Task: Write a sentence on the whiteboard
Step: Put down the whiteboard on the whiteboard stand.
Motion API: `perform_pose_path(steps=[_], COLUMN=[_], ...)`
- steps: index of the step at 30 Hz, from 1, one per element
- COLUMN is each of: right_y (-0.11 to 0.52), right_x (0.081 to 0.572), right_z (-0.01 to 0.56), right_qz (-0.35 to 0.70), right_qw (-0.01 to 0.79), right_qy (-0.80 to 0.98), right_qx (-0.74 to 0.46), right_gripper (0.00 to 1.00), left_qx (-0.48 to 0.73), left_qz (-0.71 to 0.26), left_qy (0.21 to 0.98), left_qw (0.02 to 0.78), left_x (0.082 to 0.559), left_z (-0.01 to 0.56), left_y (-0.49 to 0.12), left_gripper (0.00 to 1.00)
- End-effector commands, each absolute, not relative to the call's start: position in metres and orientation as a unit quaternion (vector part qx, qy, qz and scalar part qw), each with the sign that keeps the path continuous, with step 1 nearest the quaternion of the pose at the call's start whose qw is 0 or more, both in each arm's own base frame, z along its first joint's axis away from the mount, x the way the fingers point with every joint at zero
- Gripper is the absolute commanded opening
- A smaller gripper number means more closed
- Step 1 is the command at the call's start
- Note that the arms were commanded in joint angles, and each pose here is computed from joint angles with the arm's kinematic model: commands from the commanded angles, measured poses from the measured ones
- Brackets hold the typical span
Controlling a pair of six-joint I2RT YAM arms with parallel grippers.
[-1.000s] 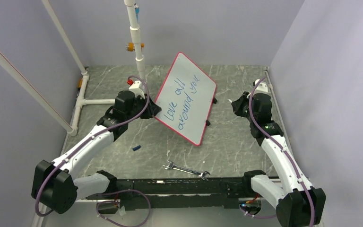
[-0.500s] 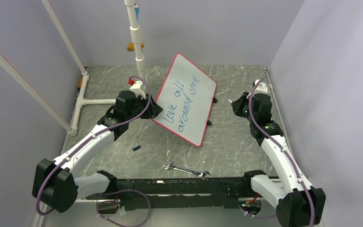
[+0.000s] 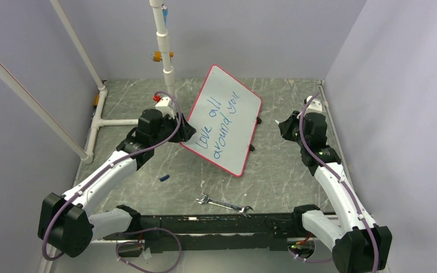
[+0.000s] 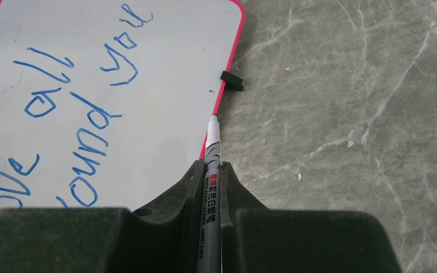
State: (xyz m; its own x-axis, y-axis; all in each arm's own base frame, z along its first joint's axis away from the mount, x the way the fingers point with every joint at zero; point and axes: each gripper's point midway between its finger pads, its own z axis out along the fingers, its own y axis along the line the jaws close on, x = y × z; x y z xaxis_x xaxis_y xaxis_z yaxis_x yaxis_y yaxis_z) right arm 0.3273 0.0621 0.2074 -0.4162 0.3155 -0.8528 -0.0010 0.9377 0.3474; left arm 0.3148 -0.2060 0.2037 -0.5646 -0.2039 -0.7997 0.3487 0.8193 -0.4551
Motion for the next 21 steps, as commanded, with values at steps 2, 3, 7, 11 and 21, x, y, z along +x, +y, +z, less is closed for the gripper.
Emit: perform_pose_path(steps=[2, 3, 7, 11, 21], right_y=[0.061, 0.062, 0.061, 0.061, 0.064], right_x=[0.335, 0.335, 0.335, 0.335, 0.331], right_z=[0.219, 0.219, 0.220, 0.219, 0.227], right_qz=[0.149, 0.149, 0.149, 0.149, 0.156], right_qw=[0.555, 0.555, 0.555, 0.555, 0.558], right_qy=[0.814, 0.814, 0.813, 0.814, 0.811], right_qx=[0.089, 0.088, 0.089, 0.089, 0.083], right_gripper=[0.00, 0.00, 0.00, 0.00, 0.00], left_qx=[0.051, 0.051, 0.046, 0.041, 0.023], left_qz=[-0.290, -0.287, -0.276, -0.268, -0.181], left_qy=[0.810, 0.809, 0.809, 0.811, 0.819], left_qw=[0.507, 0.510, 0.518, 0.519, 0.543], left_x=[0.323, 0.324, 0.327, 0.329, 0.324], left_z=[0.235, 0.238, 0.246, 0.248, 0.277], left_y=[-0.202, -0.201, -0.196, -0.192, -0.145], left_gripper=[0.60, 0.60, 0.62, 0.64, 0.71])
